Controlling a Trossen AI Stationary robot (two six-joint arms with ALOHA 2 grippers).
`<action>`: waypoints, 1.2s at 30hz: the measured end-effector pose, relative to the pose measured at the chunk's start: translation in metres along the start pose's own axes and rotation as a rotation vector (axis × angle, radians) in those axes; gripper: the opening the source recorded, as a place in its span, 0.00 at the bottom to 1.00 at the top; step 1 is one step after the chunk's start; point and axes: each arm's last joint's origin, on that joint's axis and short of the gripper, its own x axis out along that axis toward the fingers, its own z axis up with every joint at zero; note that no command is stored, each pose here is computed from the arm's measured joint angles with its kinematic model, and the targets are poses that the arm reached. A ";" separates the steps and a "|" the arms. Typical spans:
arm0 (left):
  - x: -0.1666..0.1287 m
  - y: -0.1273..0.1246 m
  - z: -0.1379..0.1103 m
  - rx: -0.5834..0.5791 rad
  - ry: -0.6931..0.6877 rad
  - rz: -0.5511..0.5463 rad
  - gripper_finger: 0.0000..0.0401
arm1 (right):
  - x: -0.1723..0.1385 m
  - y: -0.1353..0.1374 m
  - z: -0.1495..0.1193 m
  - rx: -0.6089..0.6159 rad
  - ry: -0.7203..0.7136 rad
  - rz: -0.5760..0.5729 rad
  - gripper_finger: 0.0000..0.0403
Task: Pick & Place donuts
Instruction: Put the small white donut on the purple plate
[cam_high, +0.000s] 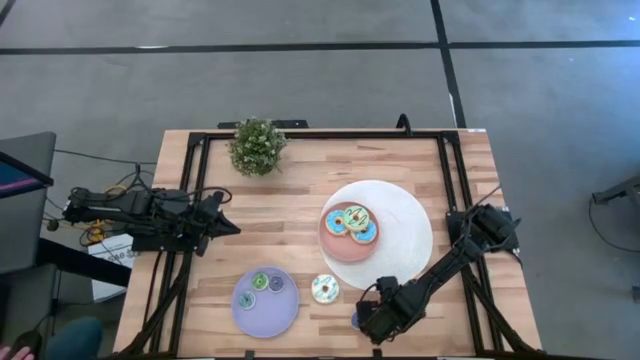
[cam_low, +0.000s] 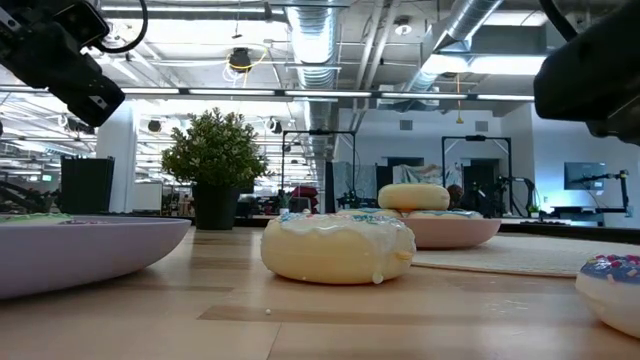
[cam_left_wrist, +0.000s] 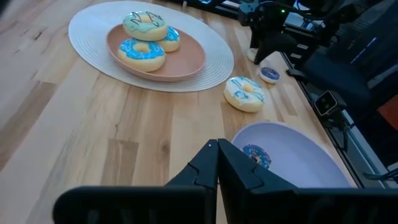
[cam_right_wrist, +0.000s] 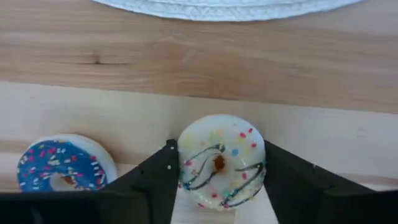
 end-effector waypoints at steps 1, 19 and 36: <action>0.000 0.000 0.000 0.001 0.000 -0.001 0.00 | -0.001 0.001 -0.001 -0.002 0.002 0.002 0.47; 0.000 -0.001 0.000 0.002 0.009 -0.032 0.00 | -0.087 0.093 -0.006 -0.250 -0.436 0.815 0.35; 0.000 -0.002 -0.001 0.006 0.029 -0.064 0.00 | -0.047 0.225 0.069 -0.292 -0.137 0.644 0.34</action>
